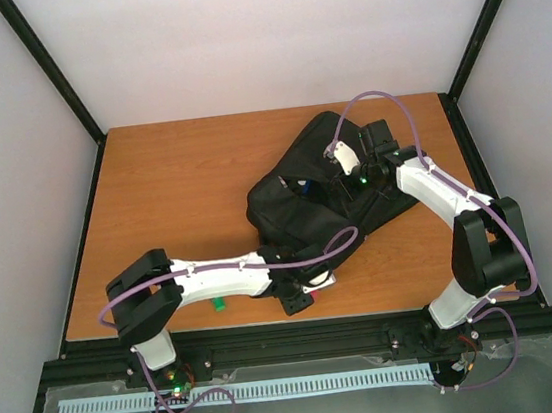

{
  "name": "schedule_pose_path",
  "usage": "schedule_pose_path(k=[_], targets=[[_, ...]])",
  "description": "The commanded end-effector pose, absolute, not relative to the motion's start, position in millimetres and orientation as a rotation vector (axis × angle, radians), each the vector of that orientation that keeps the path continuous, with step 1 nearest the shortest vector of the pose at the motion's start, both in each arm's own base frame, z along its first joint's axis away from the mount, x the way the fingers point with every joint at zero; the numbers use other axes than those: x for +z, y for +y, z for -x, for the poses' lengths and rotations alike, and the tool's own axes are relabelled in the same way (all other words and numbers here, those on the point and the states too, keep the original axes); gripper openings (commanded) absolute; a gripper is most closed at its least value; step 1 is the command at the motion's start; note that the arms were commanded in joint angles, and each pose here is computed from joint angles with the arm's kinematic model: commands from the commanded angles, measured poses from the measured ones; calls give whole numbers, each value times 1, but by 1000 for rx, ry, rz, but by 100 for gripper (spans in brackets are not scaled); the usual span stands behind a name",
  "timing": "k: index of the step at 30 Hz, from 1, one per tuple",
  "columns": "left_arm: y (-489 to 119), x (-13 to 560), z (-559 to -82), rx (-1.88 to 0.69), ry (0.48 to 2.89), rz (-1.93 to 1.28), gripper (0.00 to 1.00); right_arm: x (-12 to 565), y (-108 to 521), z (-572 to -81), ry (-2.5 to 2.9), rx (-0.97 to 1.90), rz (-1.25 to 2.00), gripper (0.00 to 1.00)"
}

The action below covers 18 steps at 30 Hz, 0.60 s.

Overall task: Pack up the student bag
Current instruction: Pick up the stationery from the center of the board.

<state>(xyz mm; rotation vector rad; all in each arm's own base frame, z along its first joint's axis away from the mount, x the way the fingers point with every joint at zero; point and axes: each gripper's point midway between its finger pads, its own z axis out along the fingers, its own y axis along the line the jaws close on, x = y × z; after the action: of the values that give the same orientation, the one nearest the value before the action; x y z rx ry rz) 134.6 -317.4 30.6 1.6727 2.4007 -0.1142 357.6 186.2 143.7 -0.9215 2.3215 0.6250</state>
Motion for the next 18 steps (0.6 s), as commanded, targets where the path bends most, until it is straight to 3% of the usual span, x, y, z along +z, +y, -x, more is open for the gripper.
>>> schedule_pose_path(k=[1, 11, 18], targets=[[-328, 31, -125, -128, 2395, -1699, 45, 159, 200, -355, 2256, 699, 965, 3], [-327, 33, -110, -129, 2462, -1642, 42, 160, 200, -354, 2253, 701, 968, 3], [-326, 40, -122, -72, 2439, -1570, 57, 159, 201, -354, 2257, 705, 968, 3]])
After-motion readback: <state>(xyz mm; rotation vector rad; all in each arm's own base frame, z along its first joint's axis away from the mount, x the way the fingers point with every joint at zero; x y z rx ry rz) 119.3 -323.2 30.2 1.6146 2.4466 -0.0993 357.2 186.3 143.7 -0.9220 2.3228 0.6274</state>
